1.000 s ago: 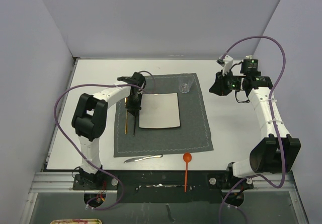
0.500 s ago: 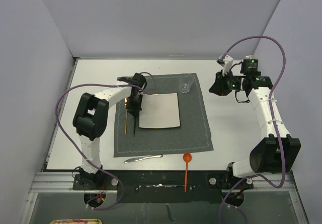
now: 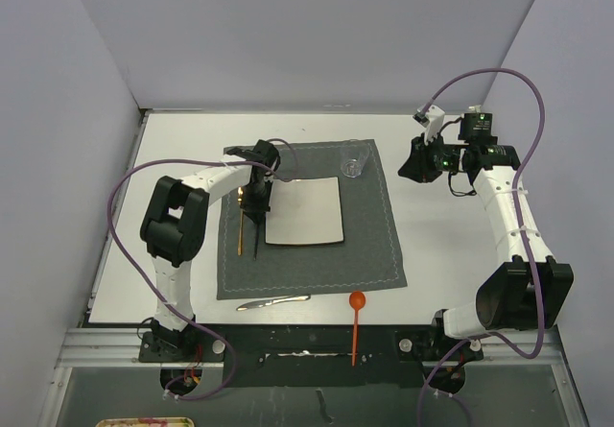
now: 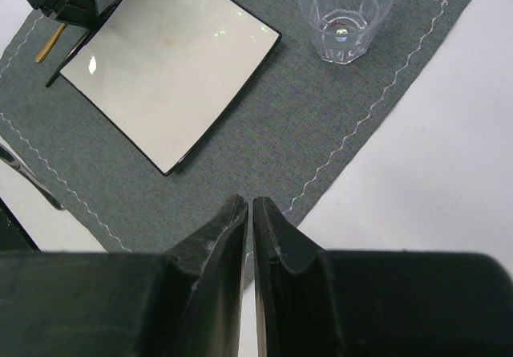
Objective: Set the dinner table for one person
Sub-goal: Adjust the fork on the napkin.
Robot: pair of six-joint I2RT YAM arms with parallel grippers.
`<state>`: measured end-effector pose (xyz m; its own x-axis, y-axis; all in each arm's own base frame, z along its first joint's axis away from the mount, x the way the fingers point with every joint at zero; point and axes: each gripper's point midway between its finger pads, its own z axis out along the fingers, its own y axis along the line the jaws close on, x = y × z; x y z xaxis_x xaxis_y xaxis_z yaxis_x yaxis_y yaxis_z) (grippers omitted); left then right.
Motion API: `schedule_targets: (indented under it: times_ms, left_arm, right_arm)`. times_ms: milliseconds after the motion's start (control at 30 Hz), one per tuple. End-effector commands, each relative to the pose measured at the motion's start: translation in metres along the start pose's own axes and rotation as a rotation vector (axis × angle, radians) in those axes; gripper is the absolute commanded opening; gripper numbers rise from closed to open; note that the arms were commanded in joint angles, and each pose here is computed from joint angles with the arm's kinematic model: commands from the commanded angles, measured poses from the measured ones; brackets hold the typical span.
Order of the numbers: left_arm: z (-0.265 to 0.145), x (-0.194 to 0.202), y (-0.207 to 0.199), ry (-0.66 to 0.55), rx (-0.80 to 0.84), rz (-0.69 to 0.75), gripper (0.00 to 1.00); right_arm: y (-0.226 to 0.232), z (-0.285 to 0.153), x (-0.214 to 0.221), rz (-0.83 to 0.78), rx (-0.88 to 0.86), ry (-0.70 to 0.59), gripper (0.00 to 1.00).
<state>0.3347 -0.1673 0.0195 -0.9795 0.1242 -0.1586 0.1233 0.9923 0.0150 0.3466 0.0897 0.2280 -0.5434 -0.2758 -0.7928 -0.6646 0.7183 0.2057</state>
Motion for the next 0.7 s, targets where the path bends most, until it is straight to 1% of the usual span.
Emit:
schedule_targets:
  times_ms: [0,200,400,667]
  left_arm:
    - [0.001,-0.010,-0.008,-0.017,0.019,0.018,0.07]
    - [-0.006,-0.013,-0.010,-0.036,0.032,0.018,0.00]
    - [-0.013,-0.013,-0.011,-0.044,0.042,0.010,0.00]
    - [-0.033,-0.015,-0.014,-0.085,0.062,0.022,0.00]
  right_arm:
    - [0.005,-0.012,-0.020,-0.044,0.005,-0.067,0.11]
    - [0.005,-0.012,-0.020,-0.042,0.005,-0.067,0.11]
    - [0.005,-0.012,-0.021,-0.045,0.005,-0.070,0.11]
    - [0.005,-0.013,-0.023,-0.043,0.004,-0.073,0.11]
